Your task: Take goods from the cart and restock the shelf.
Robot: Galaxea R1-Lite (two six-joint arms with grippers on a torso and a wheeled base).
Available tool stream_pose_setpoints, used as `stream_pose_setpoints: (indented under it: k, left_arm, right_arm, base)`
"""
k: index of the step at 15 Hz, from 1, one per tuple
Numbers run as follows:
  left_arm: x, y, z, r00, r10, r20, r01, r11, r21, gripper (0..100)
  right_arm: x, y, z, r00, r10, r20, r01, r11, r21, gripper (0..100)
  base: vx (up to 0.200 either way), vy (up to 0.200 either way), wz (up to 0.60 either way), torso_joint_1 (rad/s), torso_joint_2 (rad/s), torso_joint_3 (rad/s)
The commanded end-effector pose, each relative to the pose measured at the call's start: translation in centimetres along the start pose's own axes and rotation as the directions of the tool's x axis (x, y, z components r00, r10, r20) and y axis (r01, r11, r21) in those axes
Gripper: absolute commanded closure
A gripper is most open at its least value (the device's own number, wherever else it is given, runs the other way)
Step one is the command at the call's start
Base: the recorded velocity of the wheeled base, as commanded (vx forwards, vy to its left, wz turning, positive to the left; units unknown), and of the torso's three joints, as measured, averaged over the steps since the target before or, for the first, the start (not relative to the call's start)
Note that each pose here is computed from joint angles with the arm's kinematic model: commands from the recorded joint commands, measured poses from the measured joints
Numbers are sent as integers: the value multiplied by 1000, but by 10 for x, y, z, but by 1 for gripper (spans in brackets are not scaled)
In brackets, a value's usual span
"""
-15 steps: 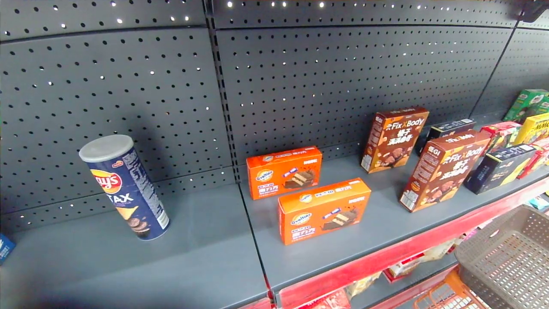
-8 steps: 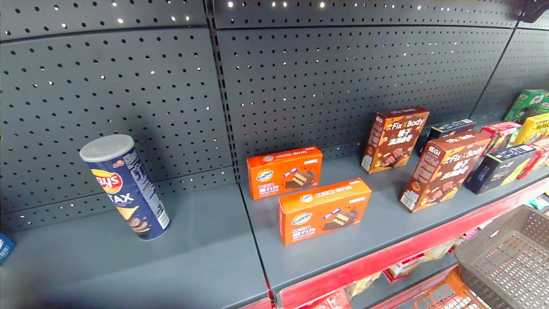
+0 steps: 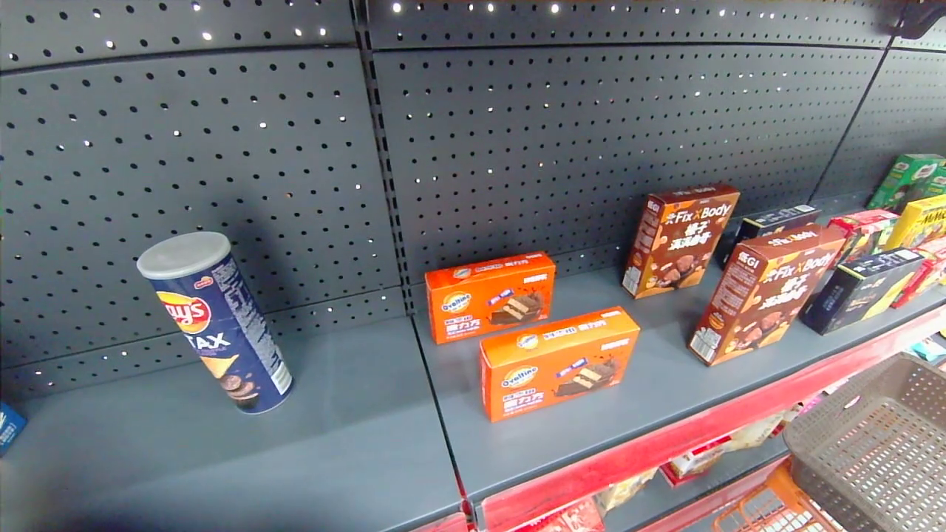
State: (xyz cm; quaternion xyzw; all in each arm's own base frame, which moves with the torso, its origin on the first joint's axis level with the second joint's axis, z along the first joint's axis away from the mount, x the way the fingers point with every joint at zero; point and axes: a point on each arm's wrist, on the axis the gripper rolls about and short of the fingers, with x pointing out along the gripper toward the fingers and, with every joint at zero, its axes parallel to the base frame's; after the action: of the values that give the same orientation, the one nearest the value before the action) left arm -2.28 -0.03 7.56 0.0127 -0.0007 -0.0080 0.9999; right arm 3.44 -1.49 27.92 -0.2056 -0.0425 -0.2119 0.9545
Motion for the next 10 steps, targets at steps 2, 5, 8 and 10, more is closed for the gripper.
stream_pose_setpoints:
  k: [2,5,8,10]
  left_arm:
    - [-6,0,45,996,-28,84,28,1000,-3,0]
    - [-12,4,95,982,-93,163,94,996,-1,0]
    - [-16,5,135,976,-91,196,91,996,10,0]
    - [-14,5,148,977,-92,190,86,996,39,0]
  right_arm:
    - [0,0,-1,1000,0,-4,0,1000,0,100]
    - [0,1,-2,1000,4,-9,-4,1000,0,100]
    - [-1,1,-3,1000,2,-8,-2,1000,0,100]
    - [-1,1,-3,1000,2,-8,-2,1000,0,100]
  base:
    - [0,0,0,0,0,0]
    - [0,0,0,0,0,0]
    - [0,0,400,2,2,2]
    - [0,0,600,-5,5,5]
